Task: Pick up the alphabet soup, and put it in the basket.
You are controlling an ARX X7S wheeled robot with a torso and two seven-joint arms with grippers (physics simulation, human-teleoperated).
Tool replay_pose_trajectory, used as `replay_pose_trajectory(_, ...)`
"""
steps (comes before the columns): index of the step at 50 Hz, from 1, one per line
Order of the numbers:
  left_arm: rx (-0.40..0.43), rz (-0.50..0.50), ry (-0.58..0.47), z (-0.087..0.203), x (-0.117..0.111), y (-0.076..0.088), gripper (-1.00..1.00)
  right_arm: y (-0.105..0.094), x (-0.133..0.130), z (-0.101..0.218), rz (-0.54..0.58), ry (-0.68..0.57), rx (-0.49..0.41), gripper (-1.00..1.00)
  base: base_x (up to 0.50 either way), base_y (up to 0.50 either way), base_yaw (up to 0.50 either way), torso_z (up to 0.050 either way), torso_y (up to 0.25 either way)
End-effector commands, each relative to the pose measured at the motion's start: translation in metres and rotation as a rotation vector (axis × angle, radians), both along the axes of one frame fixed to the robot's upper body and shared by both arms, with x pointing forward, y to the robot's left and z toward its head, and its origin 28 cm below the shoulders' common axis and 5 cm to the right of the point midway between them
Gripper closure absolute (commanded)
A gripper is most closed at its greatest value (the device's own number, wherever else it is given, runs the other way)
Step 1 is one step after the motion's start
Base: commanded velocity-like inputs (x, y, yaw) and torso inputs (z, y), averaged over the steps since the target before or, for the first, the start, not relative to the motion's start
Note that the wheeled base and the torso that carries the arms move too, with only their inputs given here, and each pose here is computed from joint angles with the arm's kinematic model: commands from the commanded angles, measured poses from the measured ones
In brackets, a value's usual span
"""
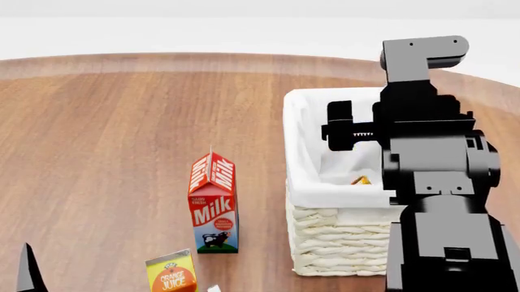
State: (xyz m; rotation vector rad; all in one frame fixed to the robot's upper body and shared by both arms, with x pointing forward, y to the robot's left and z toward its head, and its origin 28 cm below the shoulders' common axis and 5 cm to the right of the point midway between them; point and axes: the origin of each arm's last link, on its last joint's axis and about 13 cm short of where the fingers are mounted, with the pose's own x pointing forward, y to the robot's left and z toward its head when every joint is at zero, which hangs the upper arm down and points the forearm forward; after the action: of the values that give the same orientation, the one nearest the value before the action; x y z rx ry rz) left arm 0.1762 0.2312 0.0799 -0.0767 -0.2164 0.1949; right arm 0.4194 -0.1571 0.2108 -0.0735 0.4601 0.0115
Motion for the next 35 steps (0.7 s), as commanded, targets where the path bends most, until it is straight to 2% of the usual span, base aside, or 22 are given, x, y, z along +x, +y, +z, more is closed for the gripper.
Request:
replay_pose_trajectory(1,-0.003,-0.016,-0.028,0.004,-0.007,0.0,-1.0,0.016,0.003,-0.002,0.025,-0.042,0.062,-1.0,0.0,0.0,0.0,0.0,0.0)
replay_pose_trajectory(7,-0.002,-0.016,-0.028,0.004,-0.007,0.0,-1.0,0.016,0.005,0.001,0.035,-0.072,0.061,-1.0,0.0,0.0,0.0,0.0,0.0)
replay_pose_trajectory(16,0.0,-0.017,-0.029,0.005,-0.007,0.0,-1.0,0.015,0.01,0.006,0.045,-0.192,0.058,-1.0,0.0,0.0,0.0,0.0,0.0)
replay_pose_trajectory(35,0.003,-0.023,-0.034,0.006,-0.009,-0.001,-1.0,0.014,0.019,0.018,0.044,-0.581,0.04,-1.0,0.0,0.0,0.0,0.0,0.0)
